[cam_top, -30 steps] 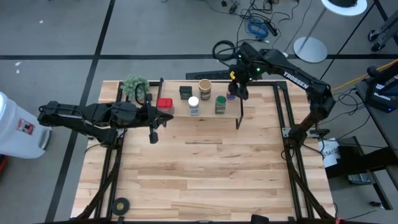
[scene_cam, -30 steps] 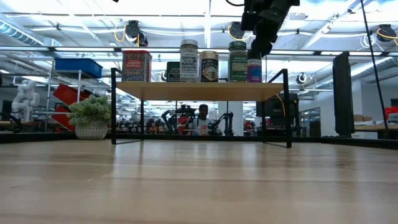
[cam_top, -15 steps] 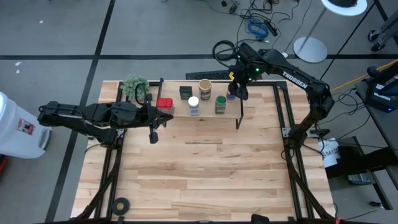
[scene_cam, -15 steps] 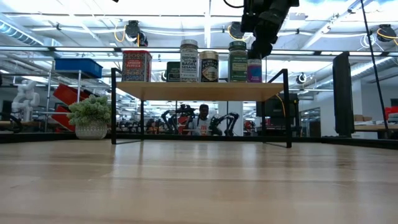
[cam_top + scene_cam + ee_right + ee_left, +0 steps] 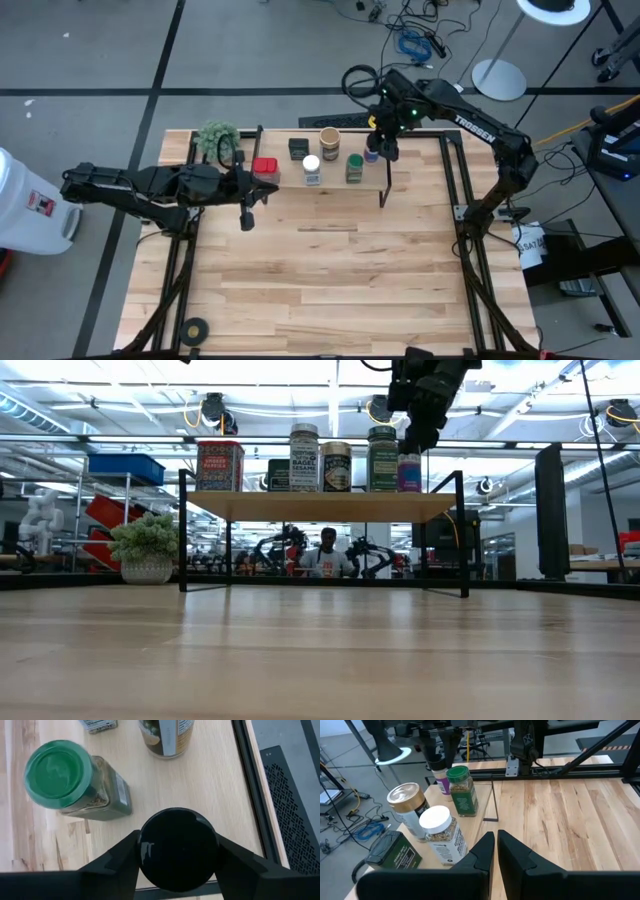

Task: Shelf spices
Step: Remove the black seasoning bottle from the shelf

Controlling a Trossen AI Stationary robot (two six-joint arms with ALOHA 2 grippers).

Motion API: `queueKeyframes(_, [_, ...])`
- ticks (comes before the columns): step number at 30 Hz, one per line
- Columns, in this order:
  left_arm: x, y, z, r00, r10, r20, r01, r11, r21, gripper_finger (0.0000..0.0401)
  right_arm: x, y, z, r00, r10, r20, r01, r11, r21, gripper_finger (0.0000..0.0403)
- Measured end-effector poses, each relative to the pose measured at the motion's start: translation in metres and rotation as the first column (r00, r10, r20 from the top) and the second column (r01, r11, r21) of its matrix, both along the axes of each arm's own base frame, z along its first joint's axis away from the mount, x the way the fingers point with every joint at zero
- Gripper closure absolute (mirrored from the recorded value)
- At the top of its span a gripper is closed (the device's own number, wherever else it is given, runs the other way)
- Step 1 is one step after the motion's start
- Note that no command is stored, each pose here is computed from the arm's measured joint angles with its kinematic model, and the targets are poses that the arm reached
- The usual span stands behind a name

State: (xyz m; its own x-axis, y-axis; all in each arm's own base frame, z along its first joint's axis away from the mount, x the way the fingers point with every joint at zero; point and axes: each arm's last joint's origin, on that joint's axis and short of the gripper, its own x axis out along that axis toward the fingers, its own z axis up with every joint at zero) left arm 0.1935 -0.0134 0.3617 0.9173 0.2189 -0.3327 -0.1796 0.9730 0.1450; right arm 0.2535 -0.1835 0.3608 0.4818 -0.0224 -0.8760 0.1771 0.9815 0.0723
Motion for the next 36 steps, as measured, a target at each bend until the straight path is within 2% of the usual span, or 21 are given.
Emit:
queueKeyframes(4, [0.0,0.0,-0.003,1.0,-0.001,-0.012,0.001,1.0,0.001,0.037,-0.004,0.009,0.006,1.0,-0.01,-0.019,0.009,1.0,-0.025,0.0206])
queueKeyframes(14, [0.007,-0.001,-0.009,0.999,-0.001,-0.047,0.001,1.0,0.006,0.037,-0.024,0.041,0.036,0.997,-0.039,0.064,0.041,0.999,-0.035,0.0203])
queueKeyframes(26, [0.018,-0.002,-0.015,0.998,0.016,-0.069,-0.015,1.0,0.015,0.037,-0.053,0.105,0.07,0.985,-0.052,0.166,0.045,0.998,0.048,0.0201])
queueKeyframes(36, [0.019,-0.002,-0.013,0.999,0.02,-0.04,-0.019,1.0,0.012,0.037,-0.062,0.153,0.076,0.987,-0.015,0.159,-0.006,0.991,0.131,0.0201])
